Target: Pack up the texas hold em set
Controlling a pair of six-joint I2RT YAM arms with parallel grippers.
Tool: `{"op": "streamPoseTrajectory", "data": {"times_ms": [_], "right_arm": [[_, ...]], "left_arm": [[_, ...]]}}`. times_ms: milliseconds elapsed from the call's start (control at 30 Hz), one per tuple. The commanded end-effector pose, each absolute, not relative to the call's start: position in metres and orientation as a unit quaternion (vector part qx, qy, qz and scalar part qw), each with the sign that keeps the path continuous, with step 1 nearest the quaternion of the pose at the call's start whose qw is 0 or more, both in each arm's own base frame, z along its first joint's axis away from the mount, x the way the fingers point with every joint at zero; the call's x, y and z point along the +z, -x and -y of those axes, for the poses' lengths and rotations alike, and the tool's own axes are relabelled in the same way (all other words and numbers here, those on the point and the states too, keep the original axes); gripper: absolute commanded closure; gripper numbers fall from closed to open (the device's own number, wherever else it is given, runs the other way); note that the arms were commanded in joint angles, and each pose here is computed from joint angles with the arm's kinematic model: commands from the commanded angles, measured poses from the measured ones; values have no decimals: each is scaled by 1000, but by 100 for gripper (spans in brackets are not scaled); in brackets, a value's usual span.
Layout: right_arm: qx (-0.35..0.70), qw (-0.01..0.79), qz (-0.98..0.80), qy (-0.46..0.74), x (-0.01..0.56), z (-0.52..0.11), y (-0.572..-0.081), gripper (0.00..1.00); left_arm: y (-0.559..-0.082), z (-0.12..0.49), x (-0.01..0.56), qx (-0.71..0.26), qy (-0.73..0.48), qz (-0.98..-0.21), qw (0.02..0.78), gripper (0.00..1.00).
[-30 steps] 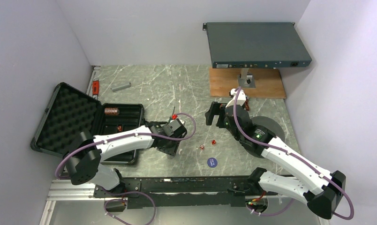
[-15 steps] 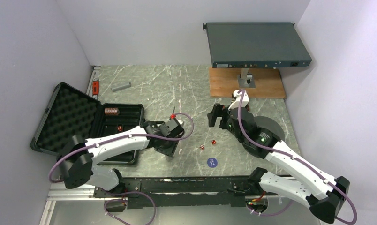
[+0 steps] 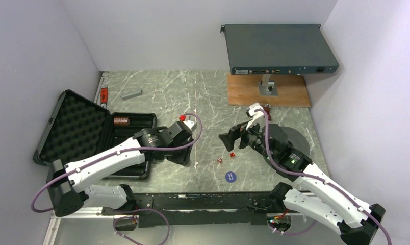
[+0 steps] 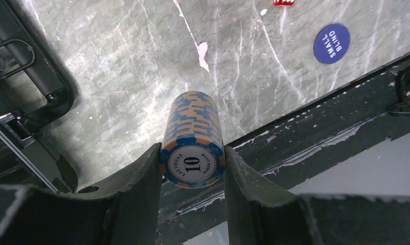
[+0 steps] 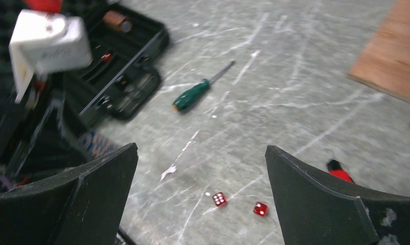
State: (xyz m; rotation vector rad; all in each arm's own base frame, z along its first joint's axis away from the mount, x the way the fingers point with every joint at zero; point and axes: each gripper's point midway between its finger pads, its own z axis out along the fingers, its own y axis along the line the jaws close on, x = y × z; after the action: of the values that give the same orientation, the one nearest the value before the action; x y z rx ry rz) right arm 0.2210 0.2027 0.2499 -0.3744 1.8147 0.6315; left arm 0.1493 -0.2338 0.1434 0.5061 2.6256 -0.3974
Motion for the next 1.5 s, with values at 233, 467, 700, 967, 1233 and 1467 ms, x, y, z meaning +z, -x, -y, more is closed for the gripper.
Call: {"op": "streamPoseTrajectory", "data": {"times_ms": [233, 467, 700, 967, 1233, 1467], "right_arm": [[398, 573, -617, 364, 262, -262, -169, 0], [403, 604, -540, 425, 259, -287, -145, 0], [389, 603, -511, 473, 249, -322, -141, 0], [381, 604, -497, 493, 246, -356, -154, 3], [384, 602, -487, 503, 248, -380, -157, 8], [388, 596, -488, 506, 249, -398, -159, 17]], "left_arm": [[-160, 234, 210, -219, -168, -920, 279, 100], [-161, 228, 233, -246, -165, -907, 300, 100], [-161, 229, 250, -276, -170, -892, 315, 100], [-160, 223, 256, -295, -169, -882, 326, 100], [-160, 216, 253, -310, -155, -877, 333, 100], [-162, 210, 257, -314, -146, -872, 345, 100]]}}
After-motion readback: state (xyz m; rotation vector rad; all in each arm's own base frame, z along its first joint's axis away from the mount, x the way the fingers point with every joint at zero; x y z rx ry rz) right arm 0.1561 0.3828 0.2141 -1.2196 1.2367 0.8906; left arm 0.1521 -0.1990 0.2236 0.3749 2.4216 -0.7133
